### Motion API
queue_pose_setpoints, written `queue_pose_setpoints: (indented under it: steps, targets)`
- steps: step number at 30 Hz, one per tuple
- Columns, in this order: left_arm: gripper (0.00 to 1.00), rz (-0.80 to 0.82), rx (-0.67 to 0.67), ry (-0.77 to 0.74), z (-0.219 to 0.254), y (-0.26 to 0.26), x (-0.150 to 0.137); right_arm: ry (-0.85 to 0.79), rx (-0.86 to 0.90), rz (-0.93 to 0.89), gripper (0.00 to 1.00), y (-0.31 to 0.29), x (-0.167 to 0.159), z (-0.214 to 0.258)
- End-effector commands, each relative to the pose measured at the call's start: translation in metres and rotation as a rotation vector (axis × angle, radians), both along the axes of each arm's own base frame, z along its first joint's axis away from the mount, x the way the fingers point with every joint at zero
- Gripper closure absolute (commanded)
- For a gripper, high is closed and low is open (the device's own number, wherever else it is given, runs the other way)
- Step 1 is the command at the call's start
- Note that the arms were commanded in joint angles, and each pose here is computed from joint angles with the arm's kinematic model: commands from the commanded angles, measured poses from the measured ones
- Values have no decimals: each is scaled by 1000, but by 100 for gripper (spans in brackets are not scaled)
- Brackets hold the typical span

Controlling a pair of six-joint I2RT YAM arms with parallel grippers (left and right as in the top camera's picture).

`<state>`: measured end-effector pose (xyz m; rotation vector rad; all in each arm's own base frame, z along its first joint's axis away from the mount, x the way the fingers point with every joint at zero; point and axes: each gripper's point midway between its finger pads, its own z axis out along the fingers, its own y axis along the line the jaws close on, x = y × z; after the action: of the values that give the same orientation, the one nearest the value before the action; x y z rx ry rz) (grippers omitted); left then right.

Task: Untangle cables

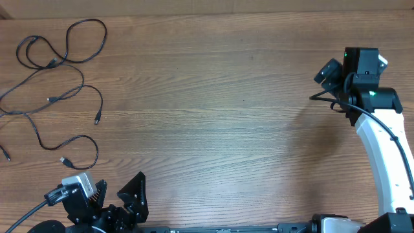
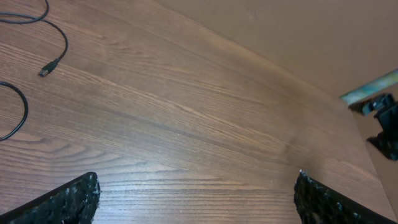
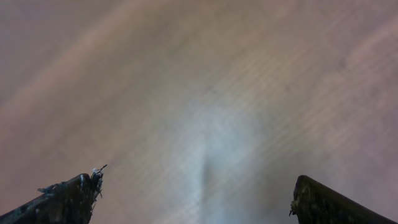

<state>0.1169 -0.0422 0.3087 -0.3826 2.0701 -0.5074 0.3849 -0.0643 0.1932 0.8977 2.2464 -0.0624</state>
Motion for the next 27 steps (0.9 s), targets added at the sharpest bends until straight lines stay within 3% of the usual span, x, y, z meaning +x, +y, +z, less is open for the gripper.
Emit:
queue_pose_setpoints:
  steps: [1,9,13,17,27]
  targets:
    - [0,-22,11,0,-1,-2,0,-84,37,36,0,7,12,16]
    - [0,-22,11,3,-2,-2,0,-44,331,276,0,73,-3,15]
    - [0,-22,11,3,-2,-2,0,-117,236,448,0,90,-27,55]
    - [0,-22,11,3,-2,-2,0,-183,205,537,0,114,-73,91]
    - [0,-22,11,3,-2,-2,0,-259,180,667,0,136,-167,104]
